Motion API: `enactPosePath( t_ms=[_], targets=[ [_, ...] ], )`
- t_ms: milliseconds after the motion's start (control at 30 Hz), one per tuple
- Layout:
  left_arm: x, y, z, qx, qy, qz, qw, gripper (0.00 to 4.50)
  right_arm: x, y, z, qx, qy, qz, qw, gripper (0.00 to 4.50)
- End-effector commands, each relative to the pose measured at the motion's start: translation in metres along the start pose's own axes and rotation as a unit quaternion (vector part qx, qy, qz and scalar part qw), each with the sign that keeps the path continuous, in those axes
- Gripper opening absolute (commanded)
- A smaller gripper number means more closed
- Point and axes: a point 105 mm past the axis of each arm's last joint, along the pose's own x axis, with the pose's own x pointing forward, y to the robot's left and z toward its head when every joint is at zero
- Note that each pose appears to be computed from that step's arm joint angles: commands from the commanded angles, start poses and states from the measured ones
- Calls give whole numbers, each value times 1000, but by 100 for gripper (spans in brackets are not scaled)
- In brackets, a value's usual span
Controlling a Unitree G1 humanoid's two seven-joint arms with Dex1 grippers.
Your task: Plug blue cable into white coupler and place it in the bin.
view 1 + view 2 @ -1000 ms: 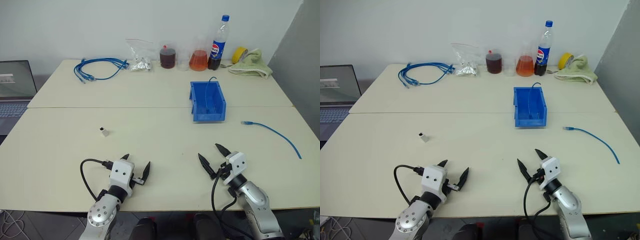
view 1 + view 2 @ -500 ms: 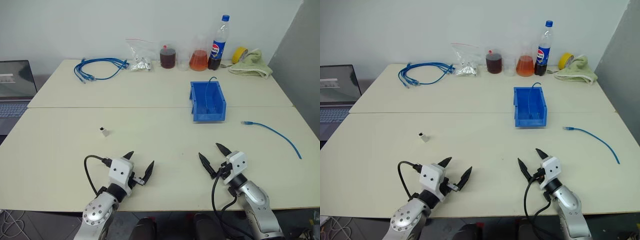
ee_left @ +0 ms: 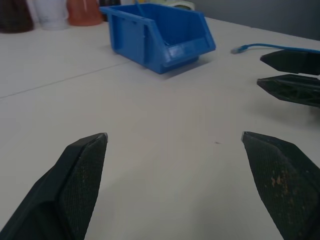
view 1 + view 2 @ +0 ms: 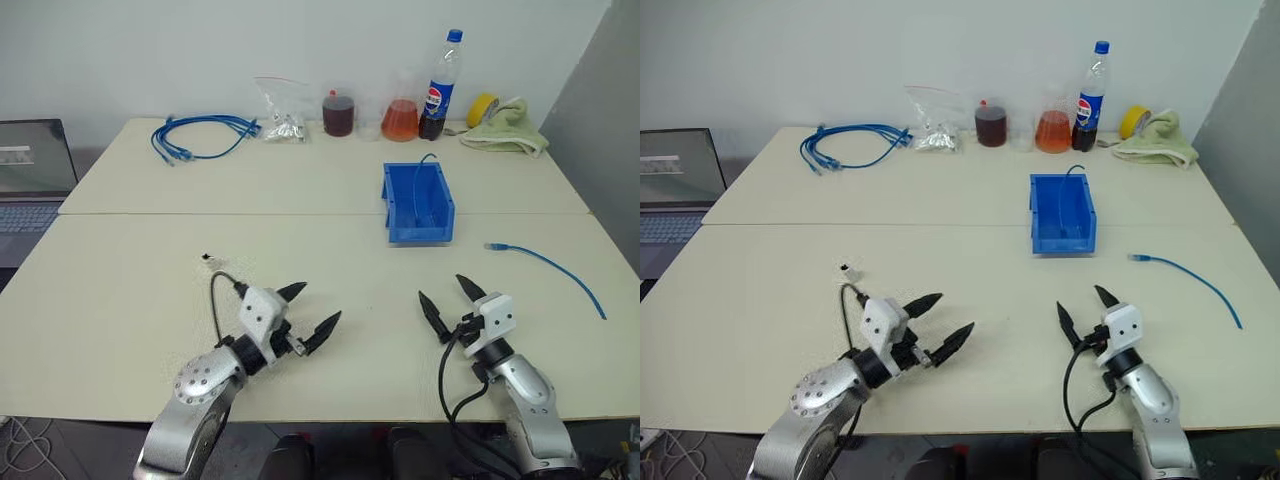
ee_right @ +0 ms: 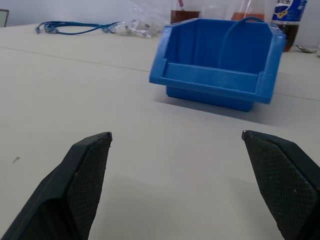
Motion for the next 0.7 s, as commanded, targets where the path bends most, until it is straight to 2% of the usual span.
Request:
enactPosePath(
  t_ms=[33, 133, 233, 333, 467, 600, 700],
  targets=[
    [23, -9, 28, 23, -11, -60, 998, 450, -16, -45, 36, -26, -16, -37, 999, 444],
    [32, -15, 37, 20, -6, -92, 996, 450, -25, -69, 46, -47, 1, -52, 998, 444],
    [40, -23, 43, 24, 9, -128, 991, 450, -34, -113, 53, -68, 59, -85, 992, 444],
    [45, -25, 44, 27, 22, -138, 990, 450, -39, -140, 51, -55, 99, -105, 988, 444],
    [48, -31, 46, 30, 26, -151, 988, 450, -42, -182, 37, -29, 151, -151, 977, 444],
    [51, -38, 48, 30, 23, -159, 987, 450, -38, -199, 16, -5, 208, -145, 967, 444],
    [52, -41, 49, 29, 20, -164, 986, 450, -32, -211, 8, 17, 220, -149, 964, 444]
  ],
)
